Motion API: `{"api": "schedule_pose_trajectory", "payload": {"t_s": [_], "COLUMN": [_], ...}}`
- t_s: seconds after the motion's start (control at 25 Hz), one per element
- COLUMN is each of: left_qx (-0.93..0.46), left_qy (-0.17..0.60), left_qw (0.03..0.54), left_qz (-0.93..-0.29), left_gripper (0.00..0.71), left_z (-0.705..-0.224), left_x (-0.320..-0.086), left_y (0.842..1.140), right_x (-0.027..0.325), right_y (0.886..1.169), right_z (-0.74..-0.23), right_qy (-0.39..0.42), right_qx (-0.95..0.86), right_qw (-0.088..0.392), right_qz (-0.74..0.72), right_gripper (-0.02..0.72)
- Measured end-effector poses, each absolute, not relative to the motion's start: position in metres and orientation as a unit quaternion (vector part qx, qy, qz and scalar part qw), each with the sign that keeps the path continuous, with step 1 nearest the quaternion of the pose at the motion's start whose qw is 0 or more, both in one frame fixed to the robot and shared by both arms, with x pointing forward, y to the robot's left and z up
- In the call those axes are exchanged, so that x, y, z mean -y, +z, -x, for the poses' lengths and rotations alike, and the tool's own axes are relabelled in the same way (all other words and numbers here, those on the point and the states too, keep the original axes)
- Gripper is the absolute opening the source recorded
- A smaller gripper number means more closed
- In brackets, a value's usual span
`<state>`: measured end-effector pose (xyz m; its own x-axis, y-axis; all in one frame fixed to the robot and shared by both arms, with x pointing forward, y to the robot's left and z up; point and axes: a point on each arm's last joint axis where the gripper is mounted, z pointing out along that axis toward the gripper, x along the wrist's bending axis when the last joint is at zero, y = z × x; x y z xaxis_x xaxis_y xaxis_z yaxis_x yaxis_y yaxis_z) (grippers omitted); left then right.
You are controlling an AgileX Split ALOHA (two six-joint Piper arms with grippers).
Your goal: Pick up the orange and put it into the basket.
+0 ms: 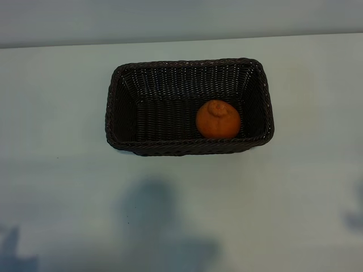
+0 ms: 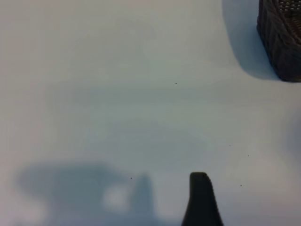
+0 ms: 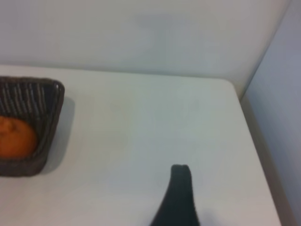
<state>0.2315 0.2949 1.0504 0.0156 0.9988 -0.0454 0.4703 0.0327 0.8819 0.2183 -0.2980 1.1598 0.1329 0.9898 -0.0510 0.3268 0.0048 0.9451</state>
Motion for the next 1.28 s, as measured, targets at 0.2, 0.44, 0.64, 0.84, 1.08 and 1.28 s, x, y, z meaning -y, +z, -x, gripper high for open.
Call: {"api": "schedule_pose_trajectory", "payload": {"t_s": [0.2, 0.44, 0.64, 0.84, 1.08, 1.28], "left_qx": [-0.610, -0.610, -0.610, -0.610, -0.610, -0.610], "left_qy": [0.347, 0.347, 0.348, 0.348, 0.348, 0.347], "left_qw": [0.380, 0.380, 0.380, 0.380, 0.380, 0.380], "left_qz": [-0.603, -0.603, -0.603, -0.603, -0.603, -0.602], "left_gripper": [0.507, 0.507, 0.507, 0.507, 0.507, 0.507], "left_z": [-0.232, -0.232, -0.232, -0.232, -0.232, -0.232], "left_x": [-0.295, -0.295, -0.295, -0.295, -0.295, -0.295], "left_y": [1.050, 1.050, 1.050, 1.050, 1.050, 1.050], "right_x": [0.297, 0.295, 0.295, 0.294, 0.295, 0.295], "right_y": [1.139, 1.123, 1.110, 1.088, 1.063, 1.052], "right_z": [-0.204, -0.187, -0.196, -0.211, -0.223, -0.229], "right_qy": [0.385, 0.410, 0.399, 0.385, 0.357, 0.343], "right_qx": [-0.539, -0.518, -0.532, -0.551, -0.574, -0.586], "right_qw": [0.450, 0.475, 0.452, 0.415, 0.386, 0.373], "right_qz": [-0.599, -0.581, -0.594, -0.613, -0.628, -0.632], "right_gripper": [0.594, 0.594, 0.594, 0.594, 0.594, 0.594]}}
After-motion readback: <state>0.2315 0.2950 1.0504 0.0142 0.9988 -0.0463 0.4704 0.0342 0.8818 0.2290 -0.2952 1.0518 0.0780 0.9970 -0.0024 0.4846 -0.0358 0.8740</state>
